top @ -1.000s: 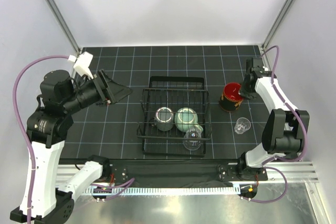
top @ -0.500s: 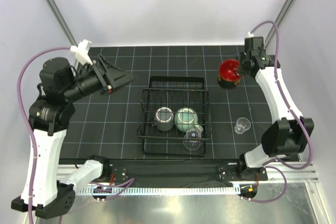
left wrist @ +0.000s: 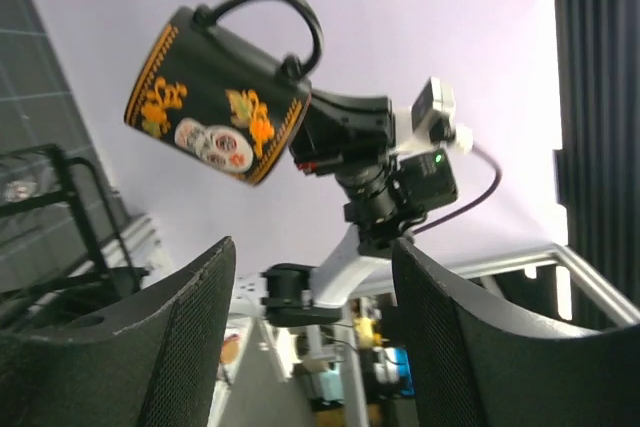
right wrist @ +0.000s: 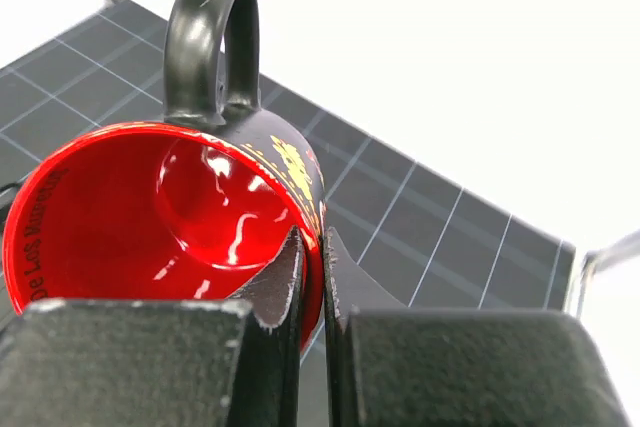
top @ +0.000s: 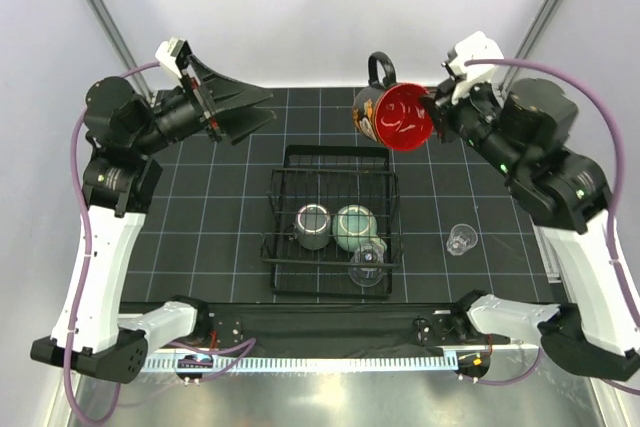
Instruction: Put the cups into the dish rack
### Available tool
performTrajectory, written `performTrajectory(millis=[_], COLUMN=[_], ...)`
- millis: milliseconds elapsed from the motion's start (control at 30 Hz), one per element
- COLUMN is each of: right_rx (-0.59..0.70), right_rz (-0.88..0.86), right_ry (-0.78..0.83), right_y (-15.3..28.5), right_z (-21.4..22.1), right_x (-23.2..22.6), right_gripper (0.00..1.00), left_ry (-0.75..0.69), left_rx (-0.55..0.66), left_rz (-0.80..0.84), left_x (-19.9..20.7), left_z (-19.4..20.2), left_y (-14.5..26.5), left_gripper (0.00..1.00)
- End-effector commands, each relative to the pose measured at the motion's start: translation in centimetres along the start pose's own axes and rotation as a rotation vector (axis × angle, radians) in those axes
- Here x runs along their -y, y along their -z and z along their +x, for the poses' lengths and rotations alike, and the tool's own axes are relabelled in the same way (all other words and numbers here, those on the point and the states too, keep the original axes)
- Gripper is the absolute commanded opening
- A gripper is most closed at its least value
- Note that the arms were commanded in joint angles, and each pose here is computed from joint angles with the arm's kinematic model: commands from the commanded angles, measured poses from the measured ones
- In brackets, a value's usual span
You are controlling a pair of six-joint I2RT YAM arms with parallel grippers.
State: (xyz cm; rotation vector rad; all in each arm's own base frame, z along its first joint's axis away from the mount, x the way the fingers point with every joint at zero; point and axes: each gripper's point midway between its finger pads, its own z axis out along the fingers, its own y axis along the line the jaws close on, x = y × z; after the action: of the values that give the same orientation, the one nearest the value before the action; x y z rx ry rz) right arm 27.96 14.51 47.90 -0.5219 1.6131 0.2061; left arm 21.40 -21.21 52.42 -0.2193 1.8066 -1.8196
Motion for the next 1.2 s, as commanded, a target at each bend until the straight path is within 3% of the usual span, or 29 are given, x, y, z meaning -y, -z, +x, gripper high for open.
performTrajectory(millis=[0,300,400,533,800,1000,1167], right_rx=[0.266,0.410,0.497,0.599,0.725,0.762,0.783], right_rz=[-0.004,-0.206,-0.256,-0.282,-0.376,-0.397,-0.423], right_ry=[0.103,0.393,0.486,0.507,0.584,0.621,0.628], right_y=[3.0,5.3,6.1,7.8,12.3,13.7,14.7], right_z=[-7.4,-8.8,-9.2,-11.7,-13.4,-13.5,-13.2], right_x=[0.6,-3.1,-4.4,-4.8,-6.2,-6.6,-7.1], right_gripper=[0.04,0.04,0.04,0.04,0.04,0.04,0.04], left_ry=[0.096,0.410,0.448,0.571,0.682,0.754,0.828], left_rx=[-0.070,-0.134,-0.196,-0.306,-0.345,-0.467,-0.499], left_rz=[0.114,0.103,0.109,0.081,0.058,0.032,-0.013], left_x=[3.7,4.6,5.4,5.3,5.7,7.0,6.4], left_z=[0.4,1.0,2.7,5.5,6.3,8.8,10.6], left_y=[0.0,-0.8,-2.1,-3.7,-4.4,-5.3,-5.5], left_gripper=[0.63,0.64,0.64,0.59,0.54,0.47,0.43])
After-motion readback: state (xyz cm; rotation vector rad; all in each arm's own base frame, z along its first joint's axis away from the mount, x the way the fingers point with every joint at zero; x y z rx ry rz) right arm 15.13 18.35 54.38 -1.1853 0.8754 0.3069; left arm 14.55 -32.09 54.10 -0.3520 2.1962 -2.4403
